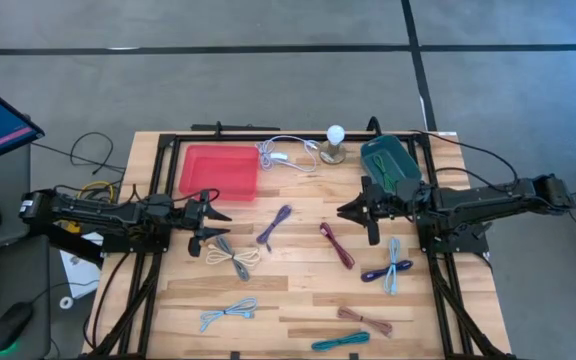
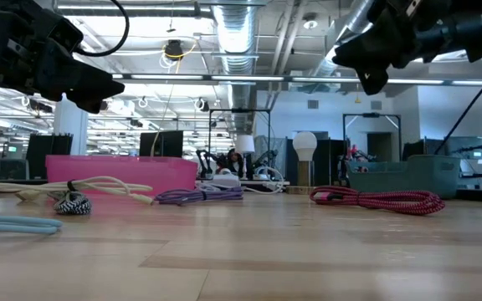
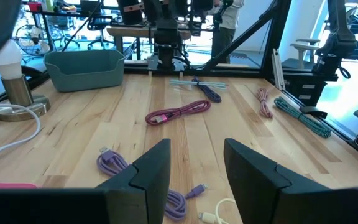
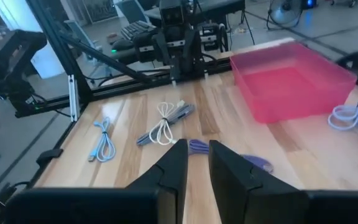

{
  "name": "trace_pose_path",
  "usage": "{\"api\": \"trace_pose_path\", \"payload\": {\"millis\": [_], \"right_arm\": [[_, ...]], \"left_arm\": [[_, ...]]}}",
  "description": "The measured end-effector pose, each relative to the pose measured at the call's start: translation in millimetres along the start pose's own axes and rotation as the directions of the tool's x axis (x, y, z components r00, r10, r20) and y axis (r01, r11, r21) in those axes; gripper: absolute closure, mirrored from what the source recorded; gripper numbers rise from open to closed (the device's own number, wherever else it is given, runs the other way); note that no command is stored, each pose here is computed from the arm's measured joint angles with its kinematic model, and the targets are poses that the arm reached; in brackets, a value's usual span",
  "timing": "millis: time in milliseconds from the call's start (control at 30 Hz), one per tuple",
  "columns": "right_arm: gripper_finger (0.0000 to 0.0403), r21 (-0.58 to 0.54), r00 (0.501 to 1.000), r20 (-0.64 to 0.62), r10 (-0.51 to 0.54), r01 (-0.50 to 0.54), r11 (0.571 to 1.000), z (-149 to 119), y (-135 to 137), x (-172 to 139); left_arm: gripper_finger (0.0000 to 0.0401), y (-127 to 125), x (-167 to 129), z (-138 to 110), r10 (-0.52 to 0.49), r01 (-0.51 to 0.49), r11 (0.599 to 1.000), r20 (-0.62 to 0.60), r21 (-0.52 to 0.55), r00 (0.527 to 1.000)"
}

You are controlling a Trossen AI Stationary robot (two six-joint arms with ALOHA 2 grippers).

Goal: Pick & Place USB Port
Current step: Put the black and pink charger cable into the pink bin

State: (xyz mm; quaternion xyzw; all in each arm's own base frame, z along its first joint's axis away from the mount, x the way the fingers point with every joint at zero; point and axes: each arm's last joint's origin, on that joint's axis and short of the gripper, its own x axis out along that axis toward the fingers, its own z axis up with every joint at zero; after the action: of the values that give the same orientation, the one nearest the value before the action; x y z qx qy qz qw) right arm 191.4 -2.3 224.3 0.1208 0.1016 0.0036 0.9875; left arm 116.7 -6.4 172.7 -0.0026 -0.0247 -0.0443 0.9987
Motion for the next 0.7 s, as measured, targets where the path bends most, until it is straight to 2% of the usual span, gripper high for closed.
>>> {"api": "trace_pose_path", "payload": {"millis": [67,167,300,700], "right_arm": [[0.0345,0.06,1.0,-0.013,-0.018,0.019,0.998,-1,-2,0],[0.0344,0.181,0.992,-0.072,-0.099,0.111,0.977,-8,-6,-1],[0.0333,0.257,0.968,-0.185,-0.169,0.213,0.943,-19,-11,-3],[0.0252,0.426,0.935,-0.309,-0.173,0.299,0.854,-32,-10,-6]], "left_arm": [[0.0252,0,0,0,0.0,0.0,1.0,0.0,0.0,1.0],[0.0252,0,0,0,0.0,0.0,1.0,0.0,0.0,1.0],[0.0252,0,0,0,0.0,0.0,1.0,0.0,0.0,1.0],[0.0252,0,0,0,0.0,0.0,1.0,0.0,0.0,1.0]]}}
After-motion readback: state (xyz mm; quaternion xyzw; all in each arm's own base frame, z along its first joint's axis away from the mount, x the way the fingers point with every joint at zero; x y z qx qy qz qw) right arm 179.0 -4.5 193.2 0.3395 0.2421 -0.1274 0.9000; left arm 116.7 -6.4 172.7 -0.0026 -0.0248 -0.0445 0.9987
